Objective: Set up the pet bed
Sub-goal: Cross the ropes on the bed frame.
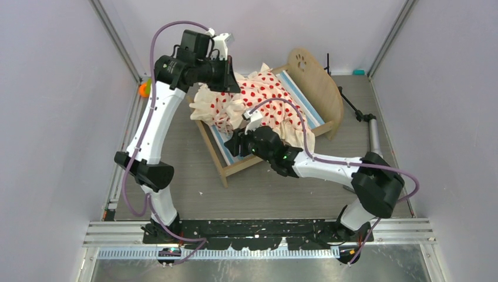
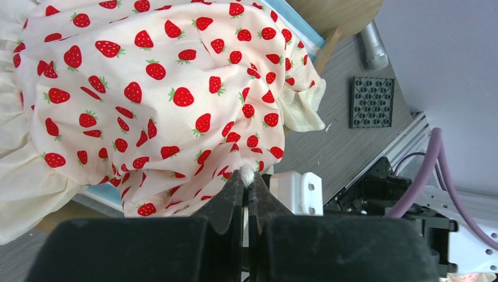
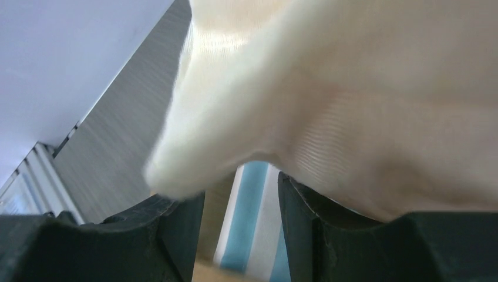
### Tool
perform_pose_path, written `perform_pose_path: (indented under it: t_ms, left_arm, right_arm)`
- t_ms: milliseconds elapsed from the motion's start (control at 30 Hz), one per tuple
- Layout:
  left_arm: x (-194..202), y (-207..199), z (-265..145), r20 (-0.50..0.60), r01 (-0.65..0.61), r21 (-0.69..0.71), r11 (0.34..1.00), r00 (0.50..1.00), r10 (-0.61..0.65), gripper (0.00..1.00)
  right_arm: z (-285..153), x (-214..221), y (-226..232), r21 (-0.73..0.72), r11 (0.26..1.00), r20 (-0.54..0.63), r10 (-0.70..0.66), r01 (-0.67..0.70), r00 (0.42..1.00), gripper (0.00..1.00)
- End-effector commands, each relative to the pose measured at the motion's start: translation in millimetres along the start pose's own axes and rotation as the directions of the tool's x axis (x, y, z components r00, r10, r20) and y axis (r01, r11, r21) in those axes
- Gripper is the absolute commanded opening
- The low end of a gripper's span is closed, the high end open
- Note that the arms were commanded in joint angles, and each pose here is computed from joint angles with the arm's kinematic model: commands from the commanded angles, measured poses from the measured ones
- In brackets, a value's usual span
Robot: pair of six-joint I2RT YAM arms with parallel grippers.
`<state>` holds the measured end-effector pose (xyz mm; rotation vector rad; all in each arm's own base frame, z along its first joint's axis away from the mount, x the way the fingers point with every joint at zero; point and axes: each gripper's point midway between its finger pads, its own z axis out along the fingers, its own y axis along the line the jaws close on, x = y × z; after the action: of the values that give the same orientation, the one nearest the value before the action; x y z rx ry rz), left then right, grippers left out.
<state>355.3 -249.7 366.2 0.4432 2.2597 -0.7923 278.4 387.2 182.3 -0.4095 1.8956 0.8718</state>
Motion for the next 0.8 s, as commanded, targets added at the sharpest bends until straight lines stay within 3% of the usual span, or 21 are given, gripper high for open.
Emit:
perform_pose_path:
  t_ms: [0,433,767]
  left_arm:
    - [-11.7,-10.5,-7.2,0.037,-0.003,0.047,0.999,0.999,0.001,0.00]
    - [-16.3,-10.1,-16.5,0.058,-0.004,0.055,0.998,0.998,0.000,0.00]
    - [-13.8,-4.9,-19.4,0.054,0.004,0.053,0.999,0.998,-0.007,0.00]
  right_arm:
    - [18.2,-60.5,11.9,0.006,1.000,0.208,-0.001,0.000,0.978,0.54]
    - [52.3,-77.5,-13.9,0.153,0.988,0.318,-0.046,-0.003,0.947,0.55]
    - [45.0,-81.1,-3.5,0.103,0.995,0.311,-0.016,-0.017,0.950,0.28]
